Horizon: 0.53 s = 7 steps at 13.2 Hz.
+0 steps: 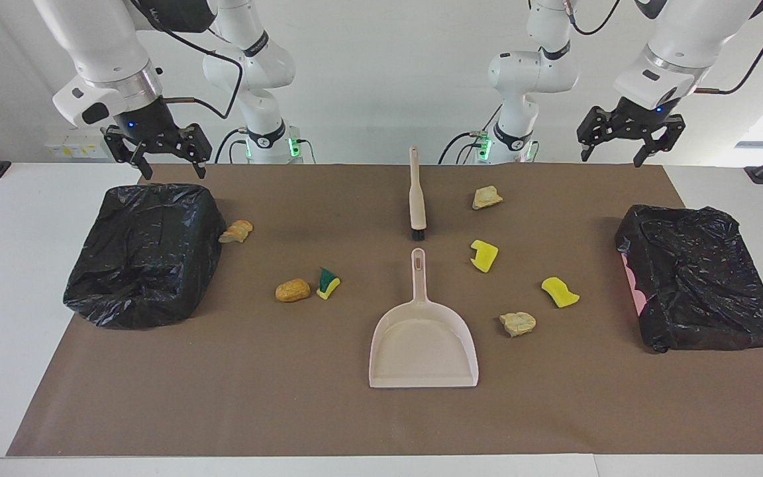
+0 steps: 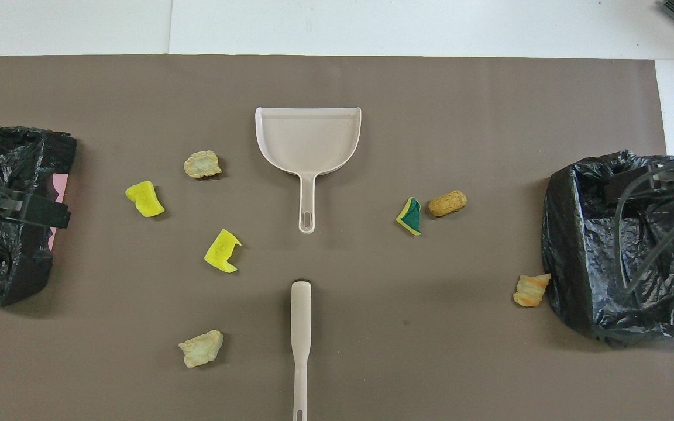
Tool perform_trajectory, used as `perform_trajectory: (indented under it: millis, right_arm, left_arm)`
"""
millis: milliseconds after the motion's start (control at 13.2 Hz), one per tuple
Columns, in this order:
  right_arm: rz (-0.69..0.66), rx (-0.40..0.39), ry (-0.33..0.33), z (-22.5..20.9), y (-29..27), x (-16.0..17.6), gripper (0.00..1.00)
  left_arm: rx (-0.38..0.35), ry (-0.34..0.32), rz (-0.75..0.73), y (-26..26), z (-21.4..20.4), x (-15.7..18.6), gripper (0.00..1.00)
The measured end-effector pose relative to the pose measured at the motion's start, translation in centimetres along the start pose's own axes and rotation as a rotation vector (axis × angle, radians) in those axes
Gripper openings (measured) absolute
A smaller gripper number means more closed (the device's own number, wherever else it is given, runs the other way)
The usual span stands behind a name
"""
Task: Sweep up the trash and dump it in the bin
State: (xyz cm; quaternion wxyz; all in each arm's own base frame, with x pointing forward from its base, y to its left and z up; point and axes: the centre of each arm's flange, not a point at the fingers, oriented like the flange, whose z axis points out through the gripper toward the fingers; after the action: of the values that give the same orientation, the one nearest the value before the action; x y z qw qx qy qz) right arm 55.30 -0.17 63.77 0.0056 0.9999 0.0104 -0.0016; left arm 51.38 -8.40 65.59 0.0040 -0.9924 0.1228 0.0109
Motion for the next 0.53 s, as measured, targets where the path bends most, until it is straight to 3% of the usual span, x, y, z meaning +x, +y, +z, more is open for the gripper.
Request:
perform_trajectory:
  millis: [530]
  right_arm:
    - [0.031,0.0,-0.005,0.1,1.7,-0.1,1.0]
  left_arm:
    - [-0.019,-0.016,-0.001,9.2,3.8,-3.8,1.0]
